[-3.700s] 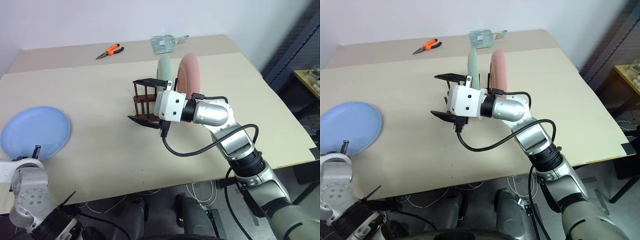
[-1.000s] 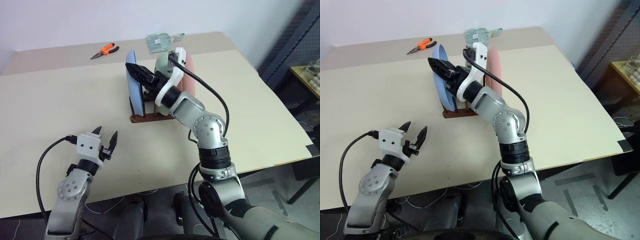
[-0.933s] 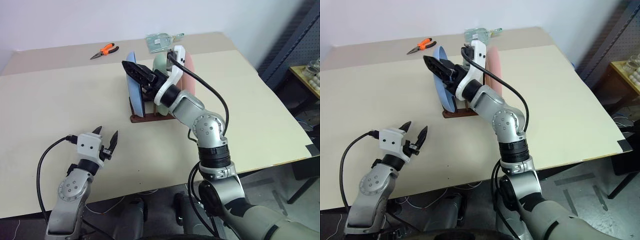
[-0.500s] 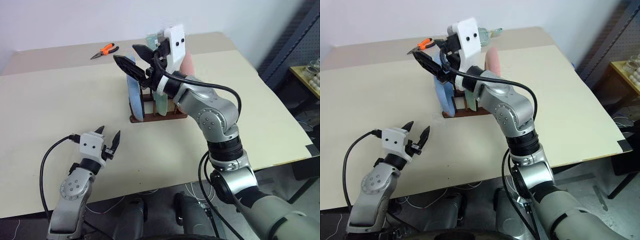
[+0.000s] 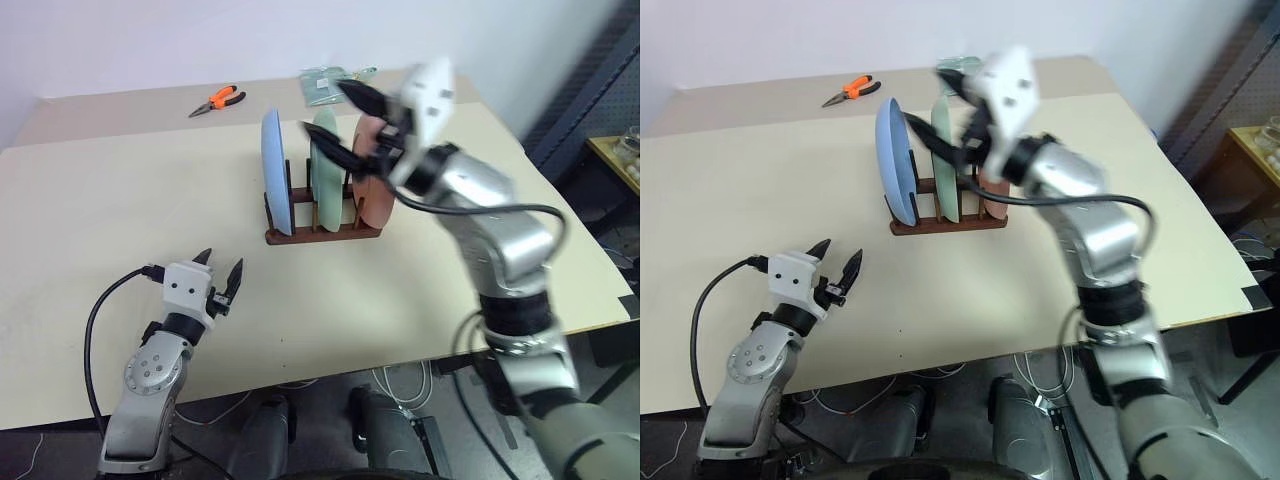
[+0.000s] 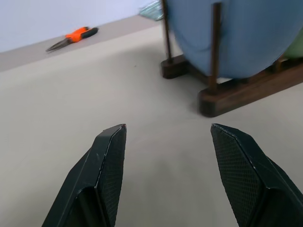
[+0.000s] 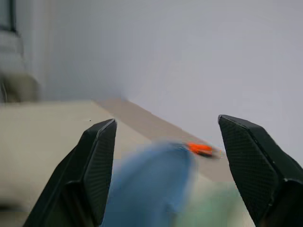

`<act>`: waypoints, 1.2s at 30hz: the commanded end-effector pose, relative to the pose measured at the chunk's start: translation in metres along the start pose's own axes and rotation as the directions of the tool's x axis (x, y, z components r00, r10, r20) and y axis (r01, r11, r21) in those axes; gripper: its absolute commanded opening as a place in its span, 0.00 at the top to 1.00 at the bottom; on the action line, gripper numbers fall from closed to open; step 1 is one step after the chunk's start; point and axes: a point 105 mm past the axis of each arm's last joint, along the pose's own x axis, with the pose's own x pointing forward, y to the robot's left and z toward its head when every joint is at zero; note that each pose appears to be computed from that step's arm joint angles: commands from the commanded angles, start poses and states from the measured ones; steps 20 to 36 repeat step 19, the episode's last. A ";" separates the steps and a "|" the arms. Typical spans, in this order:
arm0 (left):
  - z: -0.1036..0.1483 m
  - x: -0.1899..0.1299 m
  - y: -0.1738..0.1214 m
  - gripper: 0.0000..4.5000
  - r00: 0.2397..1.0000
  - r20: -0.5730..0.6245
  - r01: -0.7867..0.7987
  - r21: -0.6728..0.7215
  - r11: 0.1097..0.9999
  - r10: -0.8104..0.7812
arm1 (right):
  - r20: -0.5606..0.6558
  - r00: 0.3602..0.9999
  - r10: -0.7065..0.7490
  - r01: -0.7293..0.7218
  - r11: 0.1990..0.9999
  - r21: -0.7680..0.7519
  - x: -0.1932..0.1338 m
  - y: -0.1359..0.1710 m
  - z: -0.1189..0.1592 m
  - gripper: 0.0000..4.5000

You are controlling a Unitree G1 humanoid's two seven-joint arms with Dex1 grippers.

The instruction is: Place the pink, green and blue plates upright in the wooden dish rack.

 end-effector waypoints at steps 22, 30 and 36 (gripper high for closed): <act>-0.034 -0.017 0.030 0.35 0.992 -0.115 -0.039 0.054 0.998 0.045 | -0.432 0.902 -0.025 0.034 0.999 0.015 -0.109 -0.014 -0.139 0.23; -0.034 -0.017 0.030 0.35 0.992 -0.115 -0.039 0.054 0.998 0.045 | -0.432 0.902 -0.025 0.034 0.999 0.015 -0.109 -0.014 -0.139 0.23; -0.034 -0.017 0.030 0.35 0.992 -0.115 -0.039 0.054 0.998 0.045 | -0.432 0.902 -0.025 0.034 0.999 0.015 -0.109 -0.014 -0.139 0.23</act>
